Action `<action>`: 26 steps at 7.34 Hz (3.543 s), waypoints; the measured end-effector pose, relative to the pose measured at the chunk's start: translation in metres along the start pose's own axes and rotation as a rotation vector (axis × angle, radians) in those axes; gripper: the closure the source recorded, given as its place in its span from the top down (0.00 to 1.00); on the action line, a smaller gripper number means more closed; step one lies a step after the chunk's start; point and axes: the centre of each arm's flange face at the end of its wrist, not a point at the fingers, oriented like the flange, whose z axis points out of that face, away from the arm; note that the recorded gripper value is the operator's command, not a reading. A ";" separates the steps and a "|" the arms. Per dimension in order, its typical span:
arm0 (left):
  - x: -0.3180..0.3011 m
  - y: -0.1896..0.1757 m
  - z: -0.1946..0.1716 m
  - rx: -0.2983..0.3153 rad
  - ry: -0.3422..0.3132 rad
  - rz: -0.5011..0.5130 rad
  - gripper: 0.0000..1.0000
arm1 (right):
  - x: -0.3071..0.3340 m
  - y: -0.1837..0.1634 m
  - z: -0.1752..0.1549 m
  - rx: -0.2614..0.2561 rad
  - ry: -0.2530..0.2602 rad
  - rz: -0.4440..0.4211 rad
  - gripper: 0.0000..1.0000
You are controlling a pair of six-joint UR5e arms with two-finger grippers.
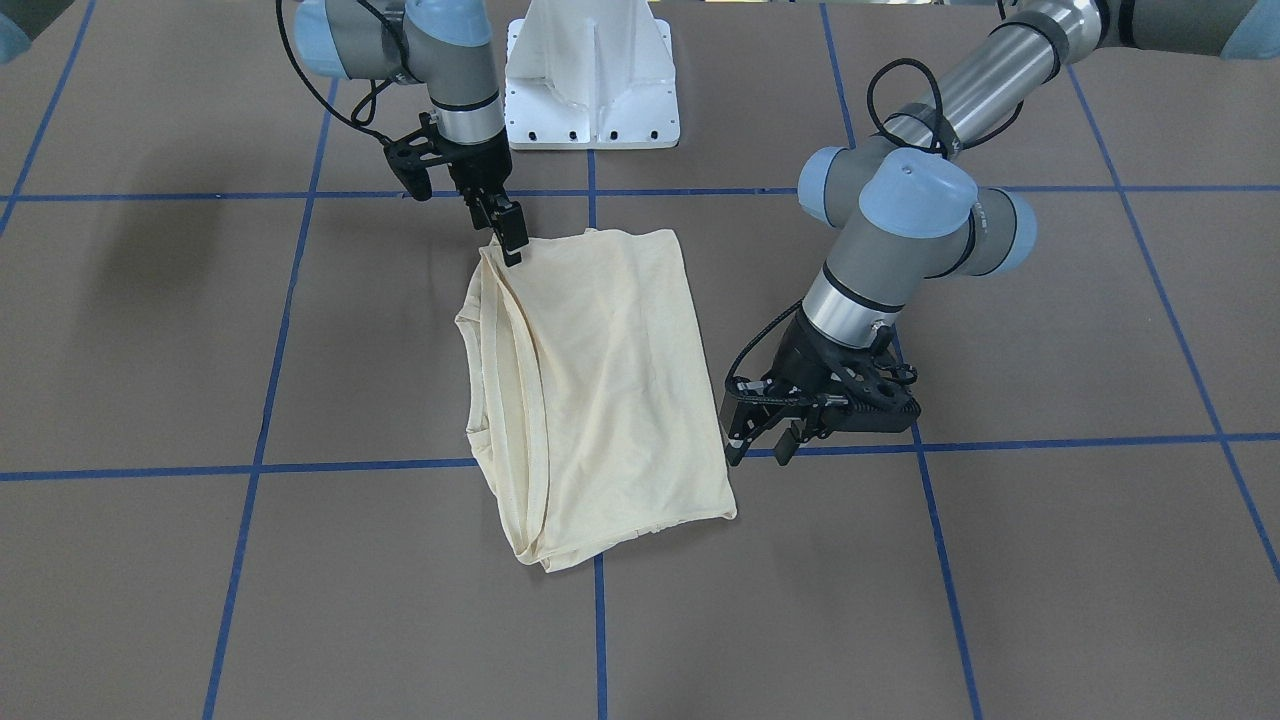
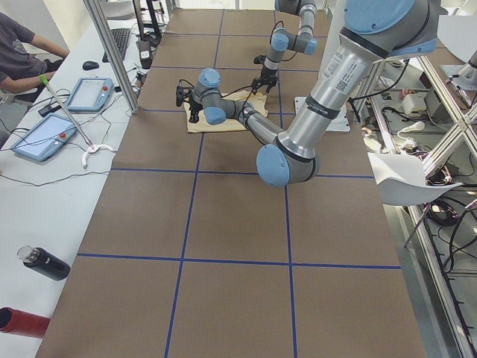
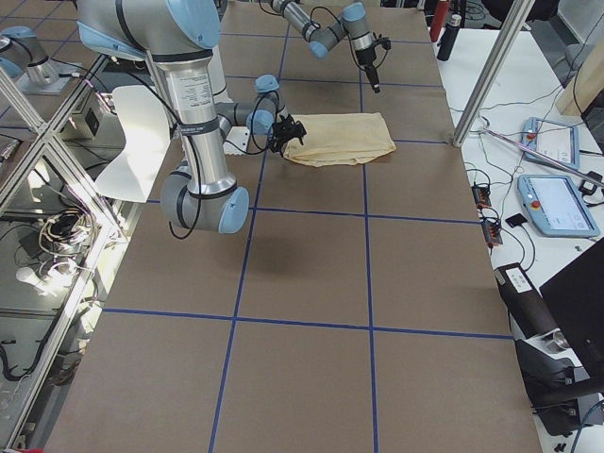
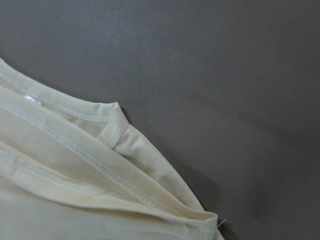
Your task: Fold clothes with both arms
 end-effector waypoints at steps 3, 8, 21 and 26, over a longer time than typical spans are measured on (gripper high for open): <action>0.000 0.000 0.000 0.000 0.000 -0.003 0.65 | 0.002 0.000 0.009 0.013 0.011 0.002 0.79; -0.001 0.000 0.000 0.001 0.000 -0.006 0.65 | 0.002 0.001 0.010 0.014 0.012 0.001 0.47; -0.013 0.210 -0.096 -0.197 0.095 -0.412 0.62 | 0.023 0.014 -0.022 -0.028 0.035 0.054 0.00; -0.006 0.304 -0.065 -0.221 -0.064 -0.498 0.61 | 0.025 0.012 -0.022 -0.026 0.038 0.054 0.00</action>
